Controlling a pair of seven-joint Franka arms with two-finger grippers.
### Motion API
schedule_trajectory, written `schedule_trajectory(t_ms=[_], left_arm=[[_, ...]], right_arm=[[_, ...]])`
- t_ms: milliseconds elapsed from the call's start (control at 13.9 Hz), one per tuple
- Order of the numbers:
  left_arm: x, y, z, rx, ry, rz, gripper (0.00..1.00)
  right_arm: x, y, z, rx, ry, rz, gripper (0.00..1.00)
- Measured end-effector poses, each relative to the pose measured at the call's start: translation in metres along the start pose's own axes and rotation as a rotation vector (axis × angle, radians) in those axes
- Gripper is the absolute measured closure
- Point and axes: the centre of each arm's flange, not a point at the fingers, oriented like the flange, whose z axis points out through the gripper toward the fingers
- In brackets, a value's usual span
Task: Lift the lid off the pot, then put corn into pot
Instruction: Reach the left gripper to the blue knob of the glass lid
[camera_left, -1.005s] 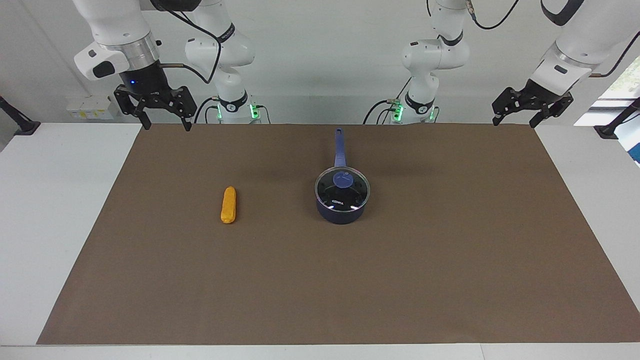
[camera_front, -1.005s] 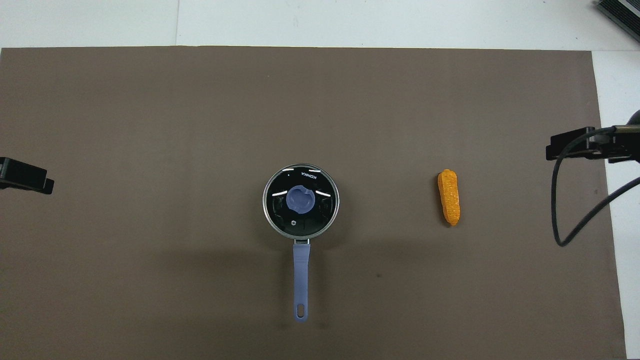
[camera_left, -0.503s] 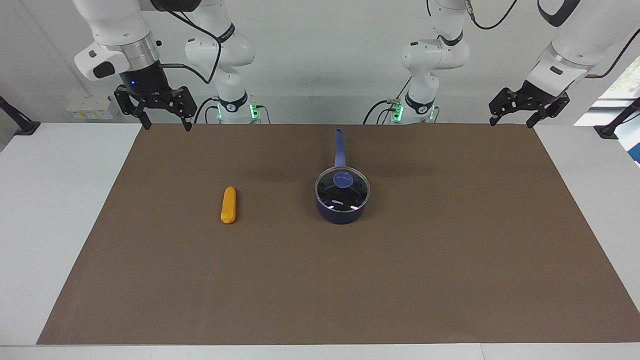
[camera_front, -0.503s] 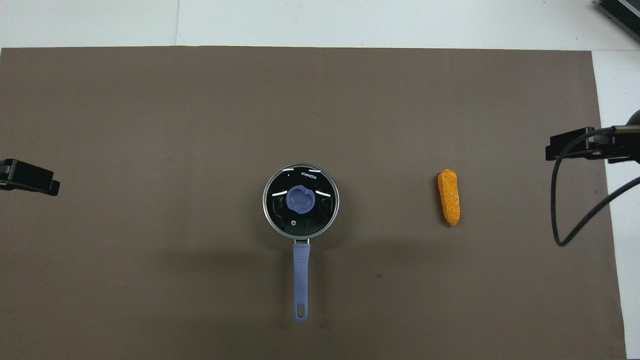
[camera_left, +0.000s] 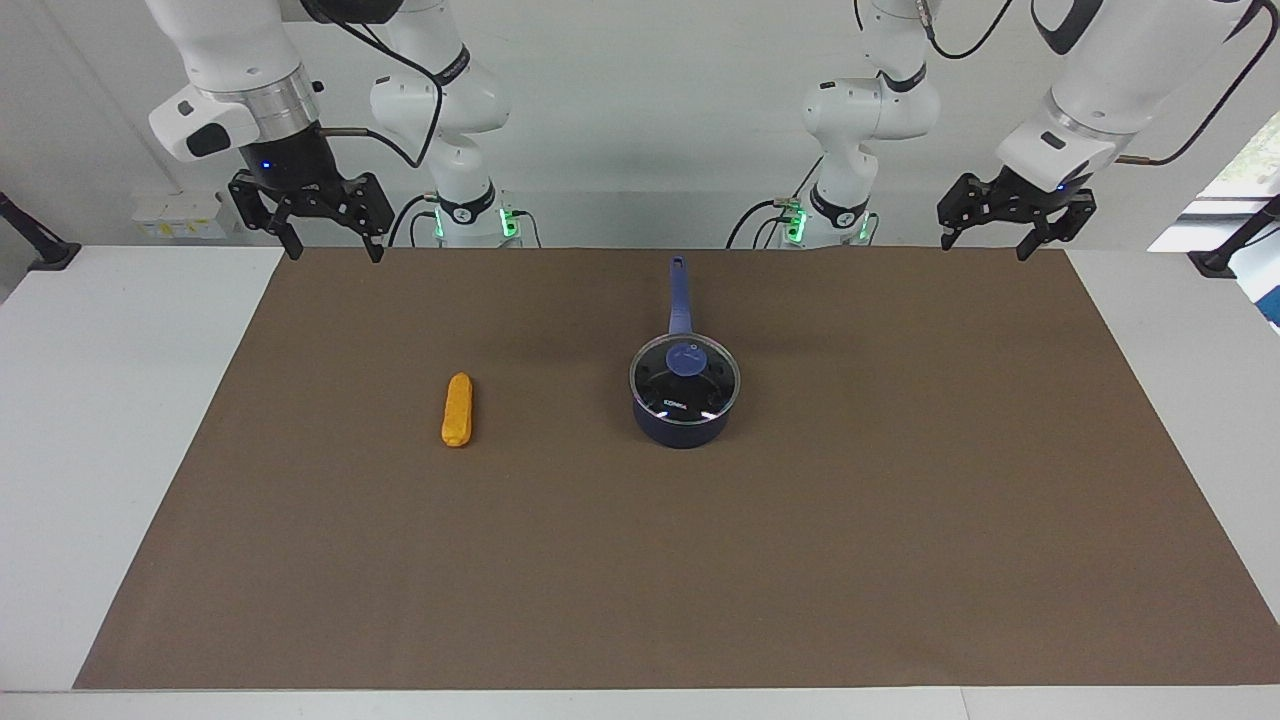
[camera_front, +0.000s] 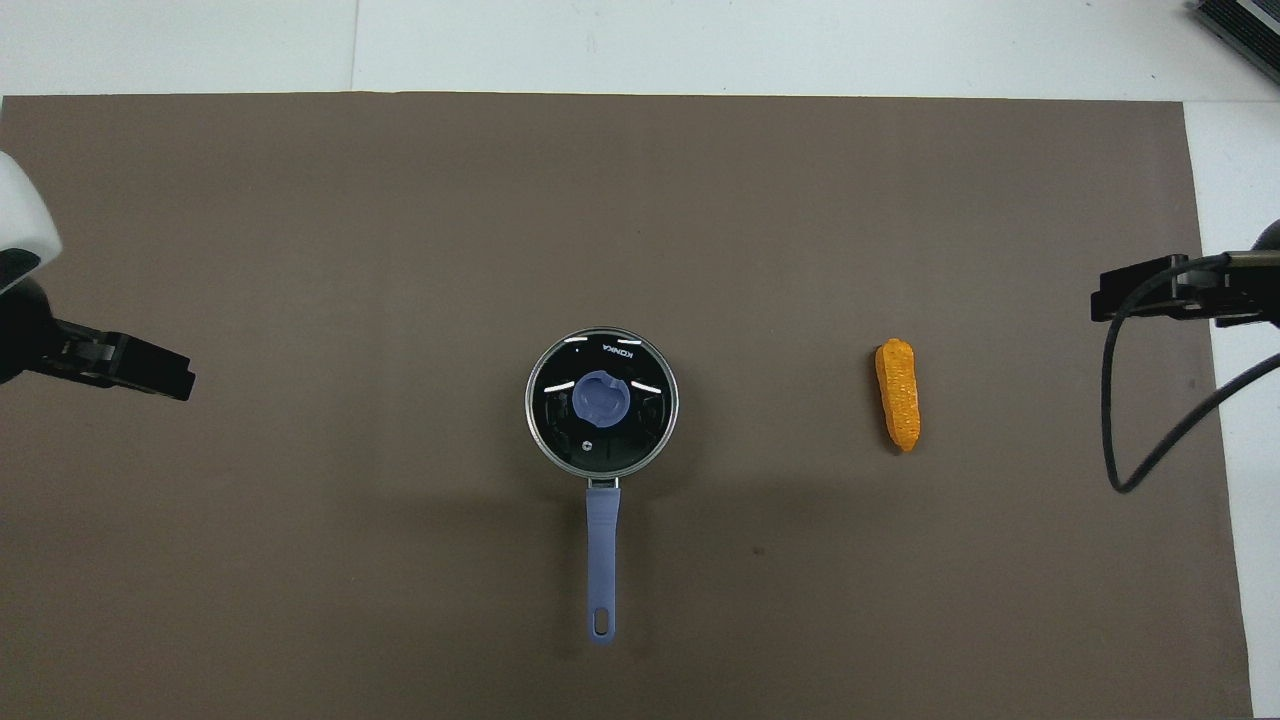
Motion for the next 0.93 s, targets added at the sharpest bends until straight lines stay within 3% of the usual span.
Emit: schedule_trajectory(t_ms=[503, 933], left_arm=[[0.026, 0.074, 0.056, 0.014, 0.03, 0.137, 0.0], [0.044, 0.123, 0.11, 0.017, 0.037, 0.139, 0.0]], right_arm=[[0.0, 0.0, 0.0, 0.0, 0.0, 0.0, 0.0], [0.0, 0.0, 0.0, 0.0, -0.001, 0.0, 0.0]])
